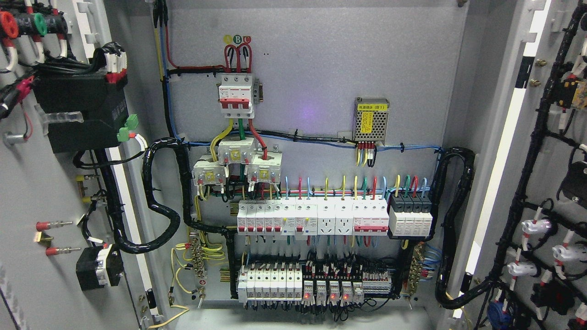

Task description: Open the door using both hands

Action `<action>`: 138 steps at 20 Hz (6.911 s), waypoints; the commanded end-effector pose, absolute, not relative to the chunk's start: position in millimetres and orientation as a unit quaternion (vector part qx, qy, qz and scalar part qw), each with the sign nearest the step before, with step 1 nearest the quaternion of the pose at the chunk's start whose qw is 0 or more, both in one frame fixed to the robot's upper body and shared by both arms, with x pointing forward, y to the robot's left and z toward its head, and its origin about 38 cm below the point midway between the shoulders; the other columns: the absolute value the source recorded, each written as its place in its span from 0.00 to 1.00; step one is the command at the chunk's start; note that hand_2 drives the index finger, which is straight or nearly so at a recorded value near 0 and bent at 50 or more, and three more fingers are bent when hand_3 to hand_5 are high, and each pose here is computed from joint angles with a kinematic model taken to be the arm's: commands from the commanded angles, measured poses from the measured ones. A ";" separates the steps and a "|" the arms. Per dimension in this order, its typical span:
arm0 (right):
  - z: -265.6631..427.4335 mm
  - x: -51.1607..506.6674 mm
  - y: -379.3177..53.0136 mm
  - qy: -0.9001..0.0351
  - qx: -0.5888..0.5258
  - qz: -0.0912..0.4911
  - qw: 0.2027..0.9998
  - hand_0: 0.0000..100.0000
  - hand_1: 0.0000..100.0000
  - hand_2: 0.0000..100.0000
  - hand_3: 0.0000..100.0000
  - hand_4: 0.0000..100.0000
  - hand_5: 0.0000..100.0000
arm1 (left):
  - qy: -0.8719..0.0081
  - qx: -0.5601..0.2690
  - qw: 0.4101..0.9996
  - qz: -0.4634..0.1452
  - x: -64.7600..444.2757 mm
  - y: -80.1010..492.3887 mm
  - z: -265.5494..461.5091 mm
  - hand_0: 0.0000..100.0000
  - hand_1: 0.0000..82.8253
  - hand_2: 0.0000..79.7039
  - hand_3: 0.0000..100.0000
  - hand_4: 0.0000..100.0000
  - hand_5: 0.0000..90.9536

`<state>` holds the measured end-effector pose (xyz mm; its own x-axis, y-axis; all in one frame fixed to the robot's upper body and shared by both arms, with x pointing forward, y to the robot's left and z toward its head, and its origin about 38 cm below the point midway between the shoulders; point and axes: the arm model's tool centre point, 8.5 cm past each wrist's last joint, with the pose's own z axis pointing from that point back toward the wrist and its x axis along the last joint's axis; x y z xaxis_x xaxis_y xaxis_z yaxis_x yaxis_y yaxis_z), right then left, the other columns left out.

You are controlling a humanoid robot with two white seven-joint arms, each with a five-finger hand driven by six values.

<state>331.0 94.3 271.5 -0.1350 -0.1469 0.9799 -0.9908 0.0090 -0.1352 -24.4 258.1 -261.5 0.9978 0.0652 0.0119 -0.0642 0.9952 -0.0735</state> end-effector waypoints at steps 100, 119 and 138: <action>233.8 255.9 -322.7 -0.872 0.143 0.170 0.435 0.00 0.00 0.00 0.00 0.00 0.00 | -0.738 -0.190 0.607 -0.225 193.9 232.7 99.5 0.00 0.00 0.00 0.00 0.00 0.00; 246.0 248.8 -344.8 -0.876 0.144 0.172 0.427 0.00 0.00 0.00 0.00 0.00 0.00 | -0.792 -0.188 0.517 -0.264 219.8 230.8 148.6 0.00 0.00 0.00 0.00 0.00 0.00; 246.0 248.4 -363.1 -0.873 0.153 0.164 0.433 0.00 0.00 0.00 0.00 0.00 0.00 | -0.856 -0.127 0.424 -0.267 228.3 273.4 190.6 0.00 0.00 0.00 0.00 0.00 0.00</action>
<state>247.4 -350.6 242.5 -0.5738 -0.1507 0.8050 -0.4364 0.8880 -0.1447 224.0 255.0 173.9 -0.5498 0.0380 0.8344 0.4977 0.8172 0.2908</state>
